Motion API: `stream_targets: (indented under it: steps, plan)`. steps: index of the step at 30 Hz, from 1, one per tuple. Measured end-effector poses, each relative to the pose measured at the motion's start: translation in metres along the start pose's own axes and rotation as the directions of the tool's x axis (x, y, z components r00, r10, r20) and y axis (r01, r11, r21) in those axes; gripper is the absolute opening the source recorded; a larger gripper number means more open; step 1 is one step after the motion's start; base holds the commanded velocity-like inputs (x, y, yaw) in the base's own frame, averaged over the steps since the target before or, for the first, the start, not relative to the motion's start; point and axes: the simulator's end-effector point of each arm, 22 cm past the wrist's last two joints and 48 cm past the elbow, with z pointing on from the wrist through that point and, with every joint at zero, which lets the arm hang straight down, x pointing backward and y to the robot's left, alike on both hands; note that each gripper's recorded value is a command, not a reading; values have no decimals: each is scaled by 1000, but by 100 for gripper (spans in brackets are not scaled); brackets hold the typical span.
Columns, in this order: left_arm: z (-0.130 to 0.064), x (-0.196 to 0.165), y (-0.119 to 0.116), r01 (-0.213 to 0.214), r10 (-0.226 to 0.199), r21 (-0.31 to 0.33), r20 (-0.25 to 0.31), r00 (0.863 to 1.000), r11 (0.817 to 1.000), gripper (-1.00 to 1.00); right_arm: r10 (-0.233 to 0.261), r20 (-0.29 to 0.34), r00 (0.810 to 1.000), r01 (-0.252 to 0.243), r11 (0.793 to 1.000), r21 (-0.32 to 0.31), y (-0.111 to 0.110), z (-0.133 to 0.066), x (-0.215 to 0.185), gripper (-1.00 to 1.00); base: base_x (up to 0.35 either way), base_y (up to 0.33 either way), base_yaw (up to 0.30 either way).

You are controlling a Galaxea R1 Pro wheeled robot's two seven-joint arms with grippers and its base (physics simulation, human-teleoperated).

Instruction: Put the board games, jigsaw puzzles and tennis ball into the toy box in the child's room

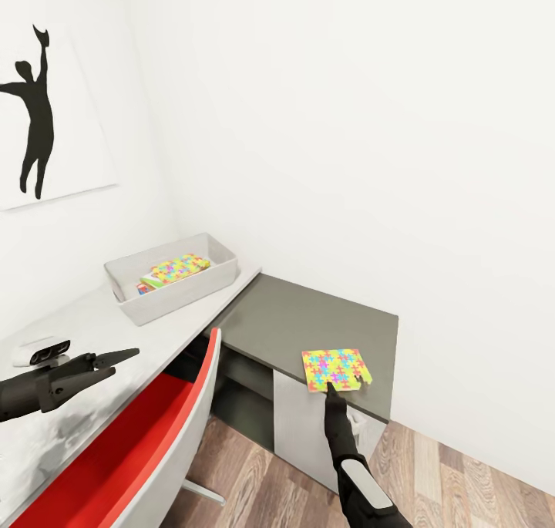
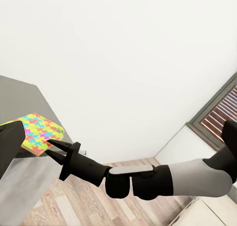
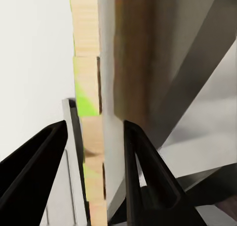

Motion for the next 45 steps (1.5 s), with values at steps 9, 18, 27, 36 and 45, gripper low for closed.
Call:
stream_targets:
  steps: [9,18,27,36,45]
  plan:
    - [0,-9,-8,0,0,-3,-1,1000,1000,100,-58,-74,996,55,998,-44,23,-7,27,-100,0,0,0]
    - [0,-18,-16,-1,1,-4,-2,1000,1000,100,-67,-217,974,56,997,-56,35,-19,67,-100,0,0,0]
    - [0,-25,-23,-1,0,-5,-4,1000,1000,100,-55,-296,954,41,998,-53,42,-26,71,-100,0,0,0]
    - [0,-32,-31,-1,1,-6,-4,1000,1000,100,-222,-386,895,126,958,-259,123,-29,58,-100,0,0,0]
    - [0,-39,-38,-1,0,-7,-5,1000,1000,100,-287,-500,817,117,932,-342,165,-50,68,-100,0,0,0]
